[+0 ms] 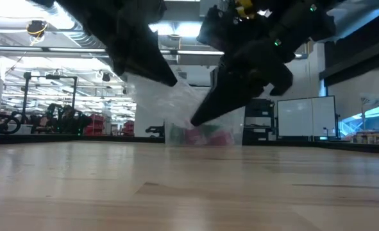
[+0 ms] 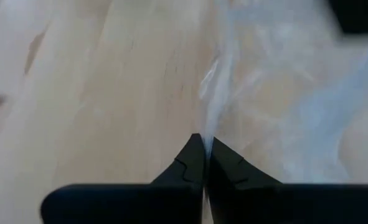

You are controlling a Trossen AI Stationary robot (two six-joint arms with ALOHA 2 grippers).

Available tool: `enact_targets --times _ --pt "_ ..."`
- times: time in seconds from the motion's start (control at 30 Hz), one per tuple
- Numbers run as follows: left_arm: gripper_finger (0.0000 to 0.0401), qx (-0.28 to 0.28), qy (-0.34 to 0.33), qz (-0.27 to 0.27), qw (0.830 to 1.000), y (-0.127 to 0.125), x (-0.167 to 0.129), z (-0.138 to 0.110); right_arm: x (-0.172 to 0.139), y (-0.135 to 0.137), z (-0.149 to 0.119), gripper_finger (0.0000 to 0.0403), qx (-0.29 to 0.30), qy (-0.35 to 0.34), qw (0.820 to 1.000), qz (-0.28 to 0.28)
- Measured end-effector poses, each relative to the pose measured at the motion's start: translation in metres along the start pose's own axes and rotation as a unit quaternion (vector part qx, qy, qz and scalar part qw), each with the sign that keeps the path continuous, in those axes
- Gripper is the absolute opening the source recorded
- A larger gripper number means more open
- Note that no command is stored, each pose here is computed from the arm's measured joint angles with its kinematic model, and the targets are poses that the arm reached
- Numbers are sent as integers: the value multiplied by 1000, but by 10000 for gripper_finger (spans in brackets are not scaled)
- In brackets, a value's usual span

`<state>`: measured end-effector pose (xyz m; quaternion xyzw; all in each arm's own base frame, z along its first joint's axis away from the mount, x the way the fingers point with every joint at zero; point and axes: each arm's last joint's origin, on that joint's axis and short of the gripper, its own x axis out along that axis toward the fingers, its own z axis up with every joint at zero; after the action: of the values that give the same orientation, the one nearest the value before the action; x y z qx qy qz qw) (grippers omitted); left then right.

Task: Roll bandage
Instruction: Open the transparent zip bag

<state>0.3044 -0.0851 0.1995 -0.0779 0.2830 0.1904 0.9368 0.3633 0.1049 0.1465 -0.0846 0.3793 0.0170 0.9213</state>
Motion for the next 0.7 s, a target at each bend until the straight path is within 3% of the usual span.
enact_targets --times 0.17,0.33,0.5,0.7 --pt "2 -5 16 -9 1000 -4 10 -8 0 0 10 3 5 -55 998 -18" --pt "2 11 -10 -42 999 -13 5 -4 7 2 1 4 -6 -23 1000 -1" --pt "2 19 -64 10 998 -14 -8 4 12 5 -2 3 -8 -16 1000 19" --pt "2 12 -25 -41 999 -18 -5 -3 12 4 -1 4 8 -26 1000 3"
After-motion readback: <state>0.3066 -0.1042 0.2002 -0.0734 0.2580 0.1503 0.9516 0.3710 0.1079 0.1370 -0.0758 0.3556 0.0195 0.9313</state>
